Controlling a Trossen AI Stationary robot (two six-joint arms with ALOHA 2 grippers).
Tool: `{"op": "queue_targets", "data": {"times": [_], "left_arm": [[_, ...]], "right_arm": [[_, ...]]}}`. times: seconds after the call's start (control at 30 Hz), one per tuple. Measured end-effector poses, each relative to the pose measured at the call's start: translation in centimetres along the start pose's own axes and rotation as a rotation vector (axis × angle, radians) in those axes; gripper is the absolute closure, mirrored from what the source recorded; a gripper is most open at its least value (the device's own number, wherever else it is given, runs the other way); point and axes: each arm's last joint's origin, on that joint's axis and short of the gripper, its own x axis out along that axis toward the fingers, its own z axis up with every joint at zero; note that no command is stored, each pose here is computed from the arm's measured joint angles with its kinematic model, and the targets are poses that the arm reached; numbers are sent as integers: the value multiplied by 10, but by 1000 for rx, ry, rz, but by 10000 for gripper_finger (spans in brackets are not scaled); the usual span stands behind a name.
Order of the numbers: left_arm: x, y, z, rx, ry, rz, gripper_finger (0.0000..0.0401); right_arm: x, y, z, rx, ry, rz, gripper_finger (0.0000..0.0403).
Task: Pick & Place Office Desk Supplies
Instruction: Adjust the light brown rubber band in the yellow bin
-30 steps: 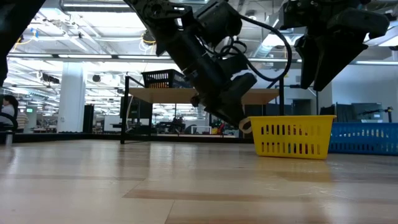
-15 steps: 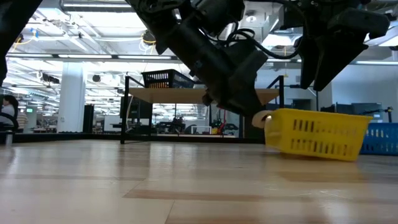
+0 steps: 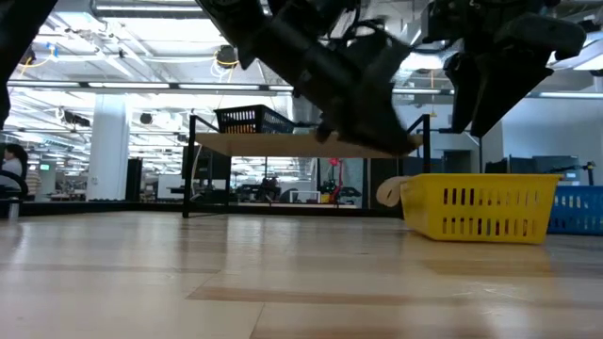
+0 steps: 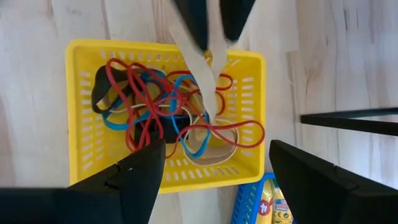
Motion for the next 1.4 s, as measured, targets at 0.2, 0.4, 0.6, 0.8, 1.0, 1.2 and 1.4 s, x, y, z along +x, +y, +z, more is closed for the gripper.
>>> {"op": "queue_targets", "data": {"times": [0.2, 0.4, 0.6, 0.8, 1.0, 1.2, 1.4], "left_arm": [[9, 21, -27, 27, 185, 239, 338], [34, 33, -52, -50, 252, 221, 366], [37, 18, -46, -98, 197, -6, 371], [21, -3, -21, -87, 81, -182, 371], [16, -6, -12, -87, 17, -195, 371], [16, -6, -7, -95, -37, -205, 371], [16, -6, -20, -77, 100, -204, 371]], "right_arm": [[0, 0, 1, 2, -6, 2, 117], [0, 1, 1, -1, -13, 6, 117], [-1, 2, 1, -9, -14, 8, 117], [-1, 2, 0, -10, -12, 6, 117], [-1, 3, 1, -8, -17, 9, 117], [-3, 7, -1, -24, -23, 15, 117], [-4, 10, -2, -30, -26, 19, 117]]}}
